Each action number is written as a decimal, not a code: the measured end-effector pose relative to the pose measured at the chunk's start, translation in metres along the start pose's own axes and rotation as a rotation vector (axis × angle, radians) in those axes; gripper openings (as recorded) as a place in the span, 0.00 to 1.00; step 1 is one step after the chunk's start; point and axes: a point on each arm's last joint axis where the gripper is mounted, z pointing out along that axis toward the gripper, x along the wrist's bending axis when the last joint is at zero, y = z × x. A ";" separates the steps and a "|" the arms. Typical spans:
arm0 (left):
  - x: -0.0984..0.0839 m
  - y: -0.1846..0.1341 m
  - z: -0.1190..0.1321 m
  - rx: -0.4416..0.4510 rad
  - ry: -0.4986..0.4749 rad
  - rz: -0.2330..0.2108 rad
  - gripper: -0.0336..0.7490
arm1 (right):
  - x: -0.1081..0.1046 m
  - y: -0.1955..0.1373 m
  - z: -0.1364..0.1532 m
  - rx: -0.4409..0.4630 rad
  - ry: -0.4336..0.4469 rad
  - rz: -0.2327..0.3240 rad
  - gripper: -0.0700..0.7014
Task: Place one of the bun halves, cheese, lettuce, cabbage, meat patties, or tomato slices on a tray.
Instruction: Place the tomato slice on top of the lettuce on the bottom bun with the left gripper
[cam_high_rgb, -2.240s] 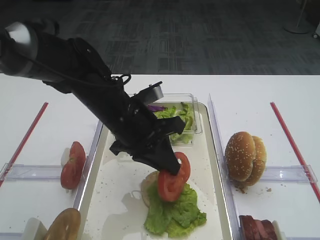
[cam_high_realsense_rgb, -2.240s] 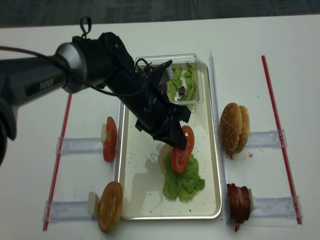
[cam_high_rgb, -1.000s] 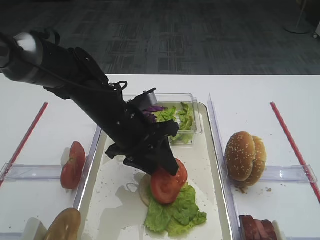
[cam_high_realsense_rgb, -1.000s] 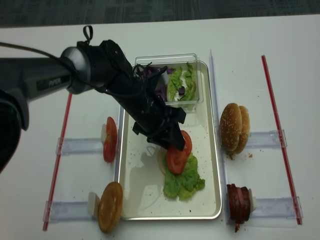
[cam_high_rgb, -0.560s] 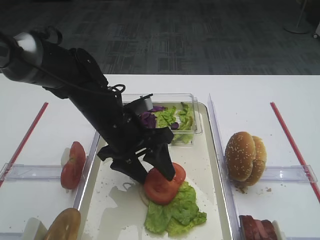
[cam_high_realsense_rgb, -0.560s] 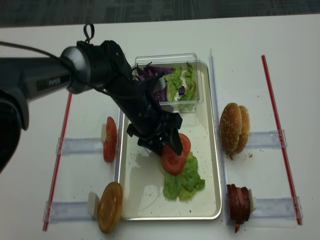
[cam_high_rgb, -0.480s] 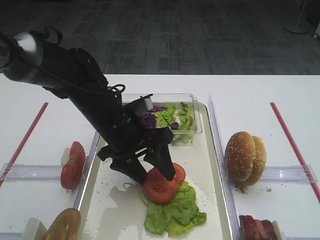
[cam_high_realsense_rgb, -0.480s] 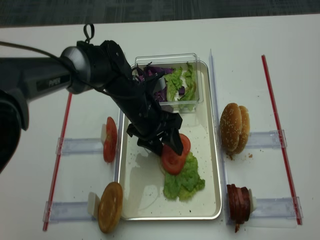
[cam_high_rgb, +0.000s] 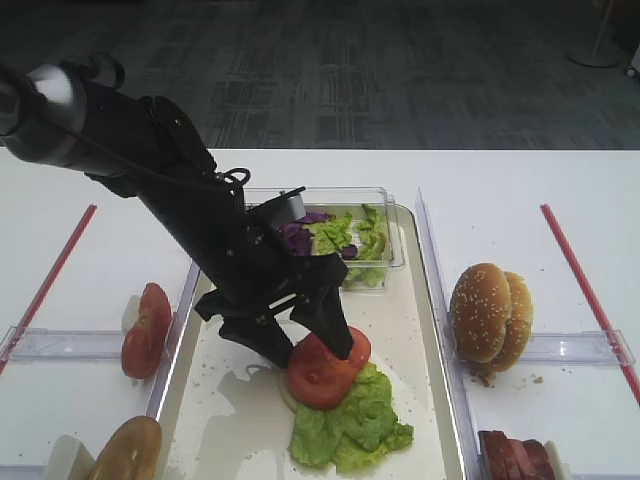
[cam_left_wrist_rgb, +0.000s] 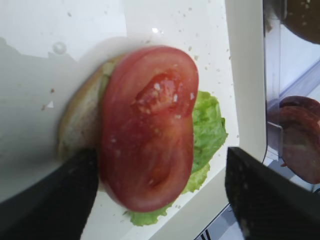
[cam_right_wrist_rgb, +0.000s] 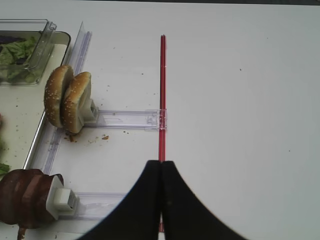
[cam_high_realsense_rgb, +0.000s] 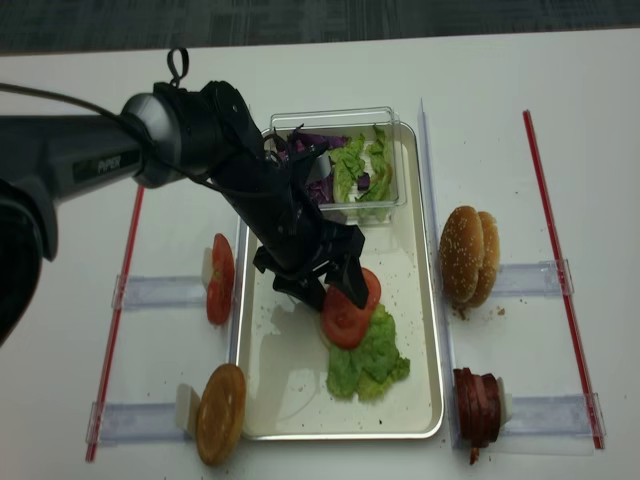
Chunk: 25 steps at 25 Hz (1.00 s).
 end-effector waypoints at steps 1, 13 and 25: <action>0.000 0.000 0.000 -0.002 0.001 0.000 0.67 | 0.000 0.000 0.000 0.000 0.000 0.000 0.14; 0.006 0.003 -0.004 -0.026 0.005 -0.017 0.67 | 0.000 0.000 0.000 0.000 0.000 0.000 0.14; 0.007 0.004 -0.006 -0.033 0.006 -0.020 0.67 | 0.000 0.000 0.000 0.000 0.000 0.000 0.14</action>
